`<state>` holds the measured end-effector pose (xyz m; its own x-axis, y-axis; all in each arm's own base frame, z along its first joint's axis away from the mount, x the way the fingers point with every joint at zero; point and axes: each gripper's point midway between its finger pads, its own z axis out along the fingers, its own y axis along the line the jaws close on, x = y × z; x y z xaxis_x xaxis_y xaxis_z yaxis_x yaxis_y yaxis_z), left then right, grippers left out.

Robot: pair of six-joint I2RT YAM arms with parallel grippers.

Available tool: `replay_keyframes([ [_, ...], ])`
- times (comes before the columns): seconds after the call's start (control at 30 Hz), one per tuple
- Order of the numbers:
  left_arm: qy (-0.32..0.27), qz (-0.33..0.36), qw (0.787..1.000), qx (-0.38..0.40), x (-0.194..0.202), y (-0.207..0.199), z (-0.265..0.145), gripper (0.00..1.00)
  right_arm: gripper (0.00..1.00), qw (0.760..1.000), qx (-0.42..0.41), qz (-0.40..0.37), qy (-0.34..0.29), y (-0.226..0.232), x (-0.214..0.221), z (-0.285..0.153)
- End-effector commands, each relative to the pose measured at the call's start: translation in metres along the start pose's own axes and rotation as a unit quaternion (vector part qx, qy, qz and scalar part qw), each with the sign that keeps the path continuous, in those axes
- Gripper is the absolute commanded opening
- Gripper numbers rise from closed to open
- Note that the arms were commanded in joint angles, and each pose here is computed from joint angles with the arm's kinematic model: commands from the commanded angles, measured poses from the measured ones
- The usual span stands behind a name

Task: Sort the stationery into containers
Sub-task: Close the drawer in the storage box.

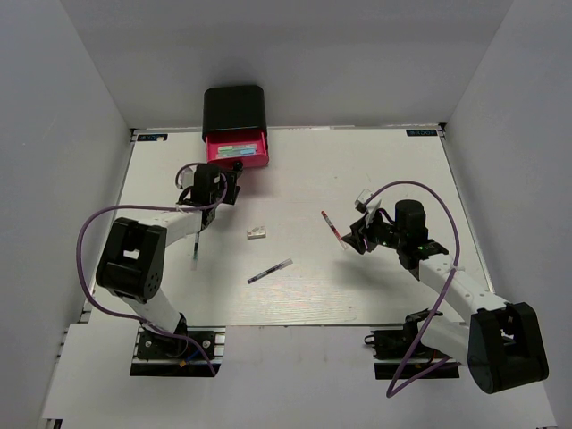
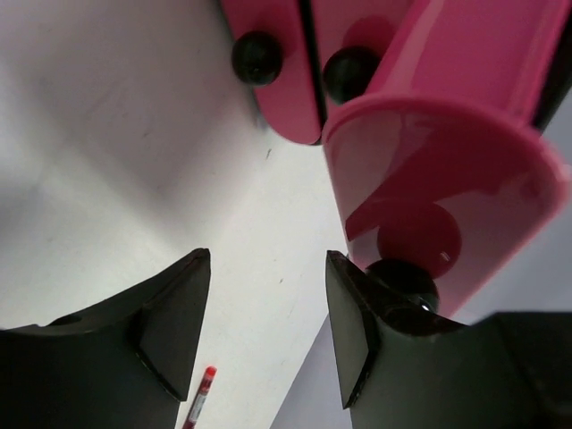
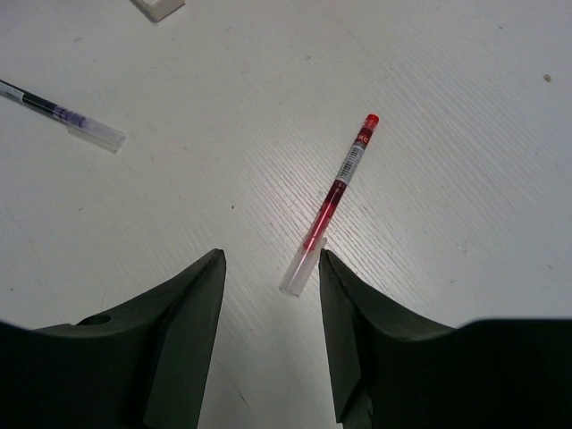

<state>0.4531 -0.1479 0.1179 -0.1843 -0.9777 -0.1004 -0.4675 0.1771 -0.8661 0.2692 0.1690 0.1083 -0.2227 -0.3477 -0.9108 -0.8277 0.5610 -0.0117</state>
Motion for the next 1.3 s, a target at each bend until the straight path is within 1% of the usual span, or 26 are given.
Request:
replay_keyframes([
  [0.0, -0.027, -0.004, 0.999, 0.046, -0.014, -0.043, 0.003, 0.63, 0.52, 1.0, 0.005, -0.011, -0.01, -0.004, -0.003, 0.0],
  [0.03, -0.026, -0.002, 0.999, 0.033, -0.013, -0.035, 0.006, 0.62, 0.52, 1.0, 0.005, -0.012, -0.01, -0.004, -0.004, 0.0],
  [0.07, -0.027, -0.003, 0.999, 0.041, -0.014, -0.044, 0.005, 0.62, 0.52, 1.0, 0.005, -0.012, -0.01, -0.004, -0.003, 0.0],
  [0.2, -0.031, -0.001, 0.999, 0.028, -0.015, -0.047, 0.014, 0.6, 0.52, 1.0, 0.004, -0.012, -0.008, -0.004, -0.002, 0.0],
  [0.23, -0.035, -0.002, 0.999, 0.033, -0.017, -0.055, 0.014, 0.6, 0.52, 1.0, 0.007, -0.013, -0.01, -0.005, -0.003, 0.0],
  [0.4, -0.039, 0.004, 0.999, 0.02, -0.017, -0.055, 0.026, 0.6, 0.52, 1.0, 0.007, -0.014, -0.008, -0.005, -0.002, -0.001],
  [0.63, -0.05, 0.003, 0.998, 0.023, -0.02, -0.078, 0.039, 0.6, 0.52, 1.0, 0.009, -0.014, -0.008, -0.006, -0.003, -0.002],
  [0.67, -0.054, 0.003, 0.998, 0.012, -0.025, -0.073, 0.043, 0.6, 0.52, 1.0, 0.008, -0.013, -0.008, -0.006, -0.002, -0.002],
  [0.7, -0.058, 0.003, 0.998, 0.015, -0.026, -0.076, 0.047, 0.6, 0.52, 1.0, 0.008, -0.015, -0.008, -0.005, -0.003, -0.002],
  [0.9, -0.066, 0.004, 0.998, -0.01, -0.031, -0.073, 0.058, 0.64, 0.52, 1.0, 0.012, -0.015, -0.007, -0.007, -0.002, -0.004],
  [0.93, -0.07, 0.001, 0.998, -0.005, -0.037, -0.078, 0.058, 0.64, 0.52, 1.0, 0.012, -0.016, -0.007, -0.007, -0.002, -0.004],
  [0.97, -0.069, 0.003, 0.997, -0.014, -0.036, -0.072, 0.061, 0.66, 0.52, 1.0, 0.011, -0.015, -0.006, -0.007, -0.001, -0.004],
  [1.03, -0.07, 0.002, 0.998, -0.008, -0.037, -0.078, 0.06, 0.67, 0.52, 1.0, 0.012, -0.014, -0.005, -0.007, -0.001, -0.005],
  [1.07, -0.069, 0.003, 0.997, -0.017, -0.036, -0.071, 0.063, 0.67, 0.52, 1.0, 0.011, -0.015, -0.005, -0.007, -0.001, -0.004],
  [1.13, -0.073, 0.001, 0.997, -0.018, -0.041, -0.071, 0.064, 0.67, 0.52, 1.0, 0.011, -0.015, -0.006, -0.007, -0.001, -0.005],
  [1.17, -0.073, 0.001, 0.997, -0.018, -0.041, -0.071, 0.064, 0.66, 0.52, 1.0, 0.012, -0.013, -0.005, -0.007, 0.0, -0.005],
  [1.27, -0.067, 0.007, 0.997, -0.024, -0.039, -0.06, 0.062, 0.45, 0.52, 1.0, 0.013, -0.013, -0.006, -0.007, 0.0, -0.005],
])
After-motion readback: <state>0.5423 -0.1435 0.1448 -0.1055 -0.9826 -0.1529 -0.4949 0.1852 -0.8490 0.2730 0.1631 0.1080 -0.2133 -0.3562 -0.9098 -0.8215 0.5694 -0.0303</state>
